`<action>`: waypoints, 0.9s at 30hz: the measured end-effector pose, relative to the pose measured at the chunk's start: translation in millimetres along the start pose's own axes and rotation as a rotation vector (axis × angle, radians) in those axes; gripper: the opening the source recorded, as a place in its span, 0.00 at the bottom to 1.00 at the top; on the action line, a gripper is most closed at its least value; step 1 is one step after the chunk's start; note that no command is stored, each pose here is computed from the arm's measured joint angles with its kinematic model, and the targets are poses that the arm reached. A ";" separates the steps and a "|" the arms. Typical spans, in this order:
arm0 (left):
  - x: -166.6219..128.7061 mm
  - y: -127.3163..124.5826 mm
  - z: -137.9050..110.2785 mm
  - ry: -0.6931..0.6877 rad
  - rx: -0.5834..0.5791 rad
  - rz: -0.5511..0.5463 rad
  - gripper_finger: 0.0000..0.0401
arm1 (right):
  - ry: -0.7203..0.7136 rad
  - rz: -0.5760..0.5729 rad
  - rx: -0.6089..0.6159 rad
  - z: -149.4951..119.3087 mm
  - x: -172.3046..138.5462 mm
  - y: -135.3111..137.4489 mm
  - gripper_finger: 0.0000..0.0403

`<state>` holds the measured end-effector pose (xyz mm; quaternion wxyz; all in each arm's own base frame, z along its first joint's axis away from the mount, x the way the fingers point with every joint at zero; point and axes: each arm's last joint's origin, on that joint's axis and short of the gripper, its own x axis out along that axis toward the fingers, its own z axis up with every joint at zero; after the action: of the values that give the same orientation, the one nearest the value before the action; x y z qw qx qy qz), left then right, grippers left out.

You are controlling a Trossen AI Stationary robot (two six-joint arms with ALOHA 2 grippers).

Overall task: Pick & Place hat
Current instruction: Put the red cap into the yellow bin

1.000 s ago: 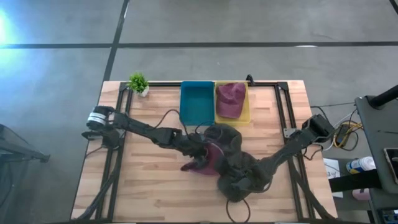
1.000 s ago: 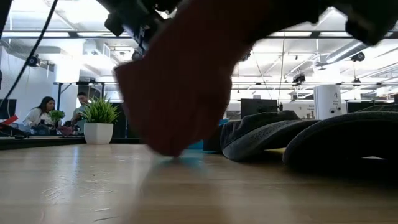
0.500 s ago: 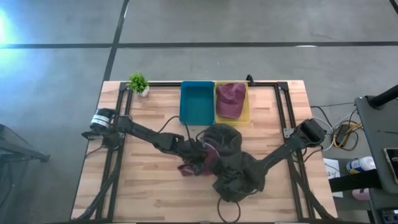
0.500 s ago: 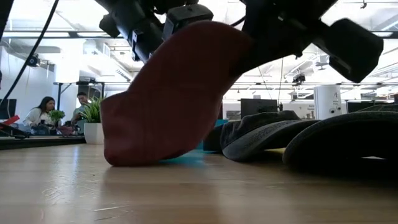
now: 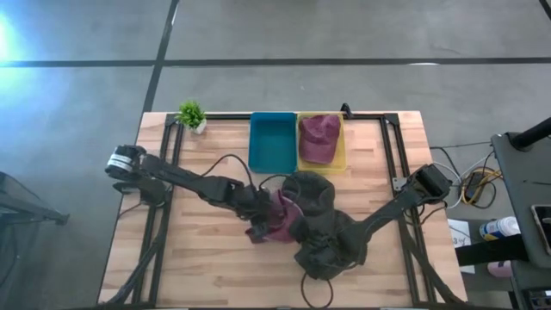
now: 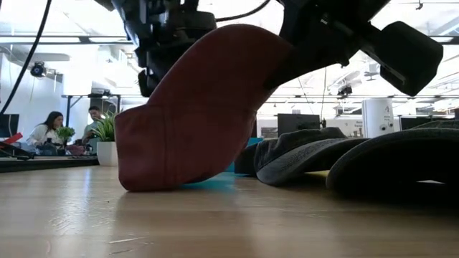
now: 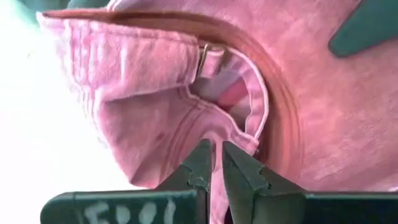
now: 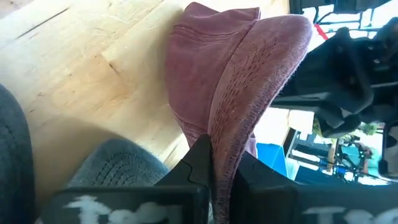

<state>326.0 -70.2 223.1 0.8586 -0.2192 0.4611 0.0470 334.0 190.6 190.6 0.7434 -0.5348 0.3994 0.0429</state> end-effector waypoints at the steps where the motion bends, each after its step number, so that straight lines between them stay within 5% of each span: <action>1: 1.1 1.2 -2.6 0.012 0.000 -0.004 0.08 | 0.000 0.000 0.000 -0.1 0.1 -0.1 0.03; 7: 17.6 8.6 -20.0 0.100 -0.063 -0.064 0.08 | 0.003 0.003 0.001 -1.2 1.4 -0.6 0.03; 18: 22.1 -11.5 -14.4 -0.076 -0.084 -0.253 0.08 | 0.003 0.042 -0.021 1.1 11.0 8.3 0.03; 27: 12.8 -8.1 -17.6 -0.049 -0.048 -0.203 0.08 | 0.004 0.032 -0.013 2.8 12.1 7.7 0.03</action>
<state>322.0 -86.4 207.0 0.8644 -0.2841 0.4141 -0.0239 340.0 191.7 177.3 0.7383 -0.5333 0.4090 0.0565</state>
